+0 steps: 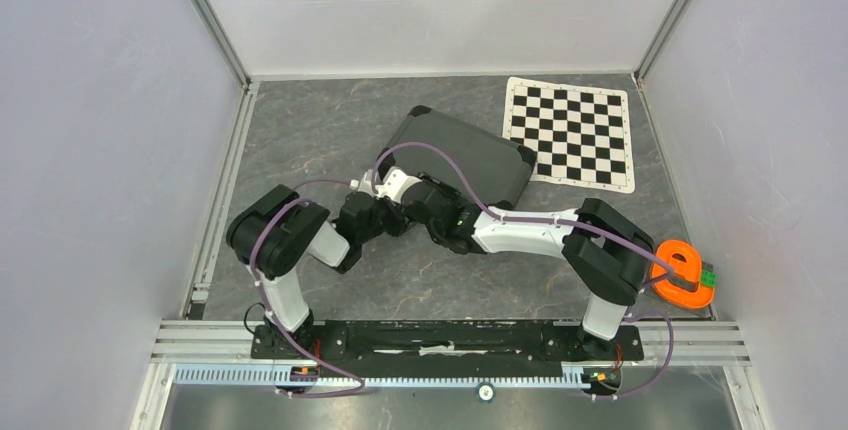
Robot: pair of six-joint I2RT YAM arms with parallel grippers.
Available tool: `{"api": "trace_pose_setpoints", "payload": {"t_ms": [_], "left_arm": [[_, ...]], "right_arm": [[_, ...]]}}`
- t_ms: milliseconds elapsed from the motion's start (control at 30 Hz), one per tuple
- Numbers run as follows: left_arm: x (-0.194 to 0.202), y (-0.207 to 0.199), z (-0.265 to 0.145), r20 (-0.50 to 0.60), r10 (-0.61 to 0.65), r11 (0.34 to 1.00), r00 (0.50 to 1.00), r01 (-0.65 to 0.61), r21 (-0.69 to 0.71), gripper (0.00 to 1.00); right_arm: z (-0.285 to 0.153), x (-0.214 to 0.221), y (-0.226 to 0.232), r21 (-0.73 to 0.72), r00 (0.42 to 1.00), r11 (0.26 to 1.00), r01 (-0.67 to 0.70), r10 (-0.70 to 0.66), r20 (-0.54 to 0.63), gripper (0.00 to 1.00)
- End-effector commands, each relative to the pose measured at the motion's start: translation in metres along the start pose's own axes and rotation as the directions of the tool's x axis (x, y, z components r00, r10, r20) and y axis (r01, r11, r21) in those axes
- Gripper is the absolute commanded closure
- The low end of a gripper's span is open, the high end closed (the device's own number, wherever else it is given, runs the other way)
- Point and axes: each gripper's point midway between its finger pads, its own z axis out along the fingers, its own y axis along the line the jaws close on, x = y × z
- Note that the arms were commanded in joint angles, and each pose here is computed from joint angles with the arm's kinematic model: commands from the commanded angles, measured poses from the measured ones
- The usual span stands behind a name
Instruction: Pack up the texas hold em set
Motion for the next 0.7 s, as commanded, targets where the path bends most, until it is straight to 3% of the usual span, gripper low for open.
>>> {"api": "trace_pose_setpoints", "payload": {"t_ms": [0, 233, 667], "left_arm": [[-0.011, -0.012, -0.01, 0.057, 0.038, 0.999, 0.998, -0.038, 0.004, 0.98], [-0.011, -0.022, -0.009, 0.045, 0.038, 0.998, 0.998, -0.04, 0.037, 0.98], [-0.019, -0.048, -0.02, 0.129, 0.05, 0.983, 0.99, -0.072, 0.171, 0.98]], "right_arm": [[0.005, 0.044, 0.019, -0.049, 0.985, 0.996, 0.076, -0.083, -0.149, 0.6], [0.004, 0.047, 0.017, -0.032, 0.983, 0.996, 0.082, -0.086, -0.16, 0.62], [0.005, 0.04, 0.023, -0.068, 0.99, 0.997, 0.031, -0.04, -0.133, 0.65]]}}
